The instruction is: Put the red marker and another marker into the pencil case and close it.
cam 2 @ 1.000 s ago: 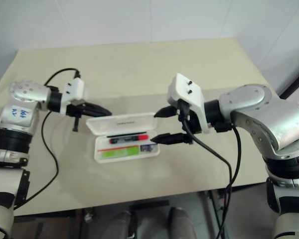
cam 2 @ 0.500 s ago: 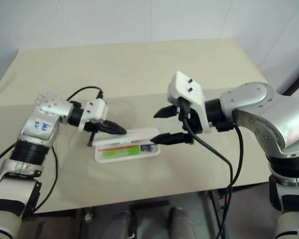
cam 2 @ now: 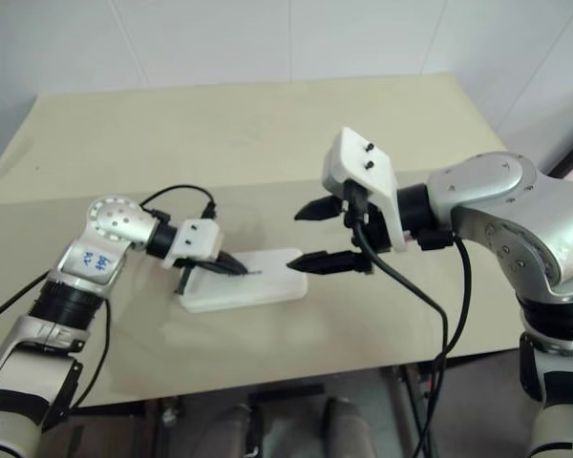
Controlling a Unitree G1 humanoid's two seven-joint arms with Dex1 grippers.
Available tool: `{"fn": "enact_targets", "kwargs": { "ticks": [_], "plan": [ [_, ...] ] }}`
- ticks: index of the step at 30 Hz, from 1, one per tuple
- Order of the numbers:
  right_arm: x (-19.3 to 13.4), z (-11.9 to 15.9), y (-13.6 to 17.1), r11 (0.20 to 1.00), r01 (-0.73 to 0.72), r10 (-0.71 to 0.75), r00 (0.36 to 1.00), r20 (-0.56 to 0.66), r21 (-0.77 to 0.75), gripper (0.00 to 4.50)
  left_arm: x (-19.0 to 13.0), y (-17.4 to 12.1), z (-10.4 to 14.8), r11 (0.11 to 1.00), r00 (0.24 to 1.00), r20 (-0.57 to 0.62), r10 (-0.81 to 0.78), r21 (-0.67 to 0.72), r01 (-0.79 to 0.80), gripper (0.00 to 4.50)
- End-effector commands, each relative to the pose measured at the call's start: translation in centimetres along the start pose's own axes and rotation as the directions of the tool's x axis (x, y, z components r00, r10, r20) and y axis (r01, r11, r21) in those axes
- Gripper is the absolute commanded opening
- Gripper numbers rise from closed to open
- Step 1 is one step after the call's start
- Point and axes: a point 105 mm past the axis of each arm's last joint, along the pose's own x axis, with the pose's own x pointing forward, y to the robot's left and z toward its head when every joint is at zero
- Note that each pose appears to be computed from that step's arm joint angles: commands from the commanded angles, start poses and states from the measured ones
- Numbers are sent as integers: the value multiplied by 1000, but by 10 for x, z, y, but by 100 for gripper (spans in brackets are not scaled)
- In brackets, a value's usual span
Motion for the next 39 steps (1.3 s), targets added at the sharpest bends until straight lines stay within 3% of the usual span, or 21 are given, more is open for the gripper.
{"fn": "enact_targets", "kwargs": {
  "ticks": [1,6,12,18,23,31,39],
  "plan": [
    [-8,10,1,998,30,-29,999,15,-48,384,6,-7,-4,1000,999,-24,-23,12,23,3],
    [-8,9,1,998,31,-31,999,13,-47,384,12,-15,-9,998,998,-49,-51,29,52,3],
    [-7,10,0,998,35,-34,999,18,-48,384,13,-13,2,999,999,7,-38,15,38,3],
    [-6,12,-3,998,49,-48,998,47,-26,384,-29,13,23,975,971,173,166,-177,-135,3],
    [-2,2,-16,995,87,-92,992,86,58,384,-81,14,18,870,905,188,382,-402,-284,3],
    [4,-59,-71,926,272,-296,954,56,261,384,-136,6,-15,602,704,8,710,-524,-602,3],
    [-8,-106,-115,827,455,-472,881,-31,330,384,-136,-14,-23,531,658,-64,751,-534,-658,3]
  ]
}}
